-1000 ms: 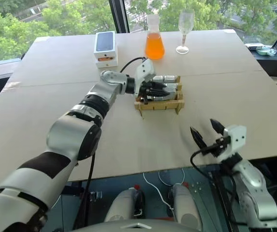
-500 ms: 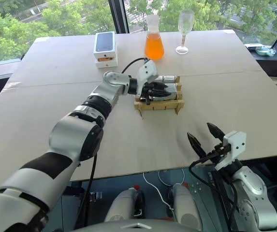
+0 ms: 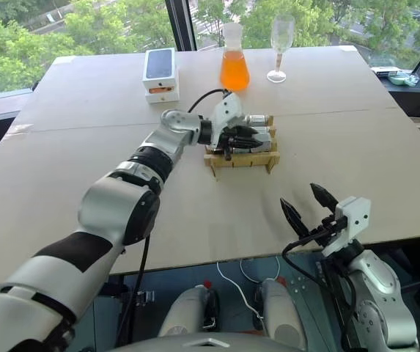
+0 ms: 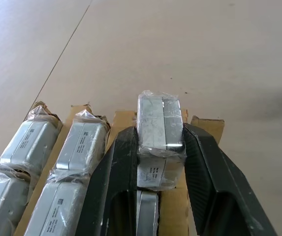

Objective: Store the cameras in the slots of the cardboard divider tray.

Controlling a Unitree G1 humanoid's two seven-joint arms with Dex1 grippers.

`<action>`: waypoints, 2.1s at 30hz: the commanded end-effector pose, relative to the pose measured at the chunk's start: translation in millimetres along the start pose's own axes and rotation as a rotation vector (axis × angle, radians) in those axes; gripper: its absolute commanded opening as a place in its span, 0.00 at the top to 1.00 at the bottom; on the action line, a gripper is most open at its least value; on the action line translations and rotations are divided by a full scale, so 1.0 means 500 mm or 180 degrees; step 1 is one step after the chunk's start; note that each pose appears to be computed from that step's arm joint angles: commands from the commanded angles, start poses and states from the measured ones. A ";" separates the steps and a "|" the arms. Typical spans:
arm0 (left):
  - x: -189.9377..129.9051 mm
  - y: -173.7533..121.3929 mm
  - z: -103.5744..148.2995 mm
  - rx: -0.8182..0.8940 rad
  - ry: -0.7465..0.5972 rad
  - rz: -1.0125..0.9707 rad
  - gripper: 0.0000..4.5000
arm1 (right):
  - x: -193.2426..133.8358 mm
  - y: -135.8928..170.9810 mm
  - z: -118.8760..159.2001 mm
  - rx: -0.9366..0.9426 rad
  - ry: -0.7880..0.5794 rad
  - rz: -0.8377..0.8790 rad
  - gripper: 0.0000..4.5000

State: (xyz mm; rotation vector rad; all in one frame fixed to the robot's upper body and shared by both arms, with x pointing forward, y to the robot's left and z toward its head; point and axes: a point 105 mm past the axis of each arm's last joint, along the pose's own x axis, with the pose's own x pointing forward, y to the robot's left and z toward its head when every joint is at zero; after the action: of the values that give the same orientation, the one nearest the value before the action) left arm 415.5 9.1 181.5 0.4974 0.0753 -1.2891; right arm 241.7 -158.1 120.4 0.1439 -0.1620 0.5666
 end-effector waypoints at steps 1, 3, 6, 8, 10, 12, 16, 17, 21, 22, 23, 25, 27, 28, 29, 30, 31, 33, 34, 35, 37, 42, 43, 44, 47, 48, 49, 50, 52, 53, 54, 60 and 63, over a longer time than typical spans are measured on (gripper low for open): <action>0.006 -0.004 -0.007 -0.0029 0.0007 0.0004 0.83 | -0.001 0.009 0.029 -0.0087 -0.0142 0.0013 0.00; 0.007 -0.004 -0.004 -0.0015 -0.0005 0.0014 0.83 | -0.003 0.009 0.028 -0.0090 -0.0136 0.0002 0.00; 0.010 -0.004 -0.002 -0.0002 0.0014 0.0010 0.83 | -0.003 0.009 0.029 -0.0093 -0.0145 -0.0033 0.00; 0.010 -0.003 -0.005 0.0027 0.0056 0.0026 0.83 | -0.003 0.009 0.029 -0.0087 -0.0153 -0.0044 0.00; 0.009 0.000 -0.004 0.0024 0.0042 0.0057 0.83 | -0.003 0.009 0.029 -0.0087 -0.0160 -0.0049 0.00; 0.010 0.000 -0.001 0.0004 0.0030 0.0055 0.83 | -0.002 0.008 0.030 -0.0092 -0.0164 -0.0057 0.00; 0.014 -0.002 0.000 0.0019 0.0051 0.0042 0.83 | 0.000 0.008 0.031 -0.0095 -0.0172 -0.0064 0.00; 0.014 -0.002 -0.001 0.0022 0.0061 0.0049 0.83 | 0.000 0.009 0.032 -0.0093 -0.0175 -0.0065 0.00; 0.014 0.000 0.000 0.0007 0.0028 0.0081 0.83 | -0.002 0.010 0.032 -0.0088 -0.0179 -0.0075 0.00; 0.015 0.001 0.002 -0.0009 0.0010 0.0098 0.83 | -0.002 0.010 0.032 -0.0087 -0.0178 -0.0082 0.00; 0.015 0.001 0.002 0.0003 0.0014 0.0099 0.83 | -0.002 0.010 0.032 -0.0085 -0.0181 -0.0084 0.00; 0.015 0.001 -0.001 0.0038 0.0055 0.0102 0.83 | -0.001 0.010 0.032 -0.0081 -0.0182 -0.0085 0.00; 0.014 0.000 -0.007 0.0069 0.0105 0.0108 0.83 | 0.000 0.011 0.032 -0.0077 -0.0184 -0.0080 0.00; 0.014 0.001 -0.010 0.0078 0.0126 0.0121 0.83 | 0.001 0.010 0.032 -0.0076 -0.0184 -0.0079 0.00; 0.013 0.002 -0.012 0.0082 0.0141 0.0136 0.83 | 0.002 0.009 0.032 -0.0075 -0.0185 -0.0077 0.00; 0.012 0.003 -0.015 0.0087 0.0160 0.0156 0.83 | 0.003 0.009 0.032 -0.0073 -0.0188 -0.0075 0.00; 0.011 0.005 -0.018 0.0093 0.0181 0.0182 0.83 | 0.004 0.008 0.032 -0.0072 -0.0191 -0.0073 0.00; 0.008 0.009 -0.022 0.0108 0.0220 0.0240 0.83 | 0.005 0.008 0.034 -0.0063 -0.0203 -0.0069 0.00; 0.007 0.012 -0.023 0.0125 0.0240 0.0274 0.83 | 0.006 0.008 0.034 -0.0058 -0.0206 -0.0068 0.00; 0.005 0.014 -0.025 0.0130 0.0257 0.0302 0.83 | 0.006 0.008 0.034 -0.0057 -0.0209 -0.0067 0.00; 0.004 0.016 -0.027 0.0116 0.0267 0.0325 0.83 | 0.007 0.008 0.035 -0.0054 -0.0214 -0.0065 0.00; 0.004 0.013 -0.029 0.0070 0.0257 0.0284 0.83 | 0.007 0.007 0.037 -0.0052 -0.0224 -0.0072 0.00; 0.005 0.011 -0.029 0.0039 0.0252 0.0268 0.83 | 0.007 0.007 0.037 -0.0053 -0.0224 -0.0077 0.00; 0.006 0.010 -0.029 0.0017 0.0244 0.0258 0.83 | 0.006 0.006 0.037 -0.0055 -0.0225 -0.0081 0.00; 0.008 0.009 -0.028 -0.0019 0.0226 0.0254 0.72 | 0.004 0.006 0.038 -0.0059 -0.0225 -0.0092 0.00; 0.009 0.009 -0.026 -0.0036 0.0201 0.0251 0.61 | 0.004 0.006 0.038 -0.0061 -0.0225 -0.0094 0.00; 0.009 0.010 -0.026 -0.0050 0.0186 0.0265 0.54 | 0.004 0.007 0.038 -0.0060 -0.0225 -0.0095 0.00; 0.008 0.010 -0.026 -0.0052 0.0186 0.0267 0.43 | 0.005 0.007 0.037 -0.0060 -0.0225 -0.0096 0.00; 0.008 0.011 -0.026 -0.0016 0.0193 0.0279 0.21 | 0.006 0.008 0.037 -0.0058 -0.0226 -0.0094 0.00; 0.007 0.012 -0.026 0.0011 0.0203 0.0286 0.12 | 0.007 0.008 0.037 -0.0055 -0.0227 -0.0094 0.00; 0.006 0.014 -0.026 0.0051 0.0217 0.0316 0.01 | 0.008 0.008 0.037 -0.0052 -0.0227 -0.0092 0.00; -0.009 0.030 -0.013 0.0099 0.0119 0.0437 0.01 | 0.014 0.009 0.034 -0.0045 -0.0205 -0.0049 0.00; -0.030 0.040 0.006 0.0178 -0.0032 0.0436 0.01 | 0.021 0.008 0.035 -0.0047 -0.0190 -0.0018 0.00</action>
State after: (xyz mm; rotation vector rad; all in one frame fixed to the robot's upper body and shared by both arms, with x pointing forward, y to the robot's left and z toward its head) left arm 427.9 23.3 171.3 0.5371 0.0910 -1.1594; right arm 246.2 -153.1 130.1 0.1583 -0.1912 0.5422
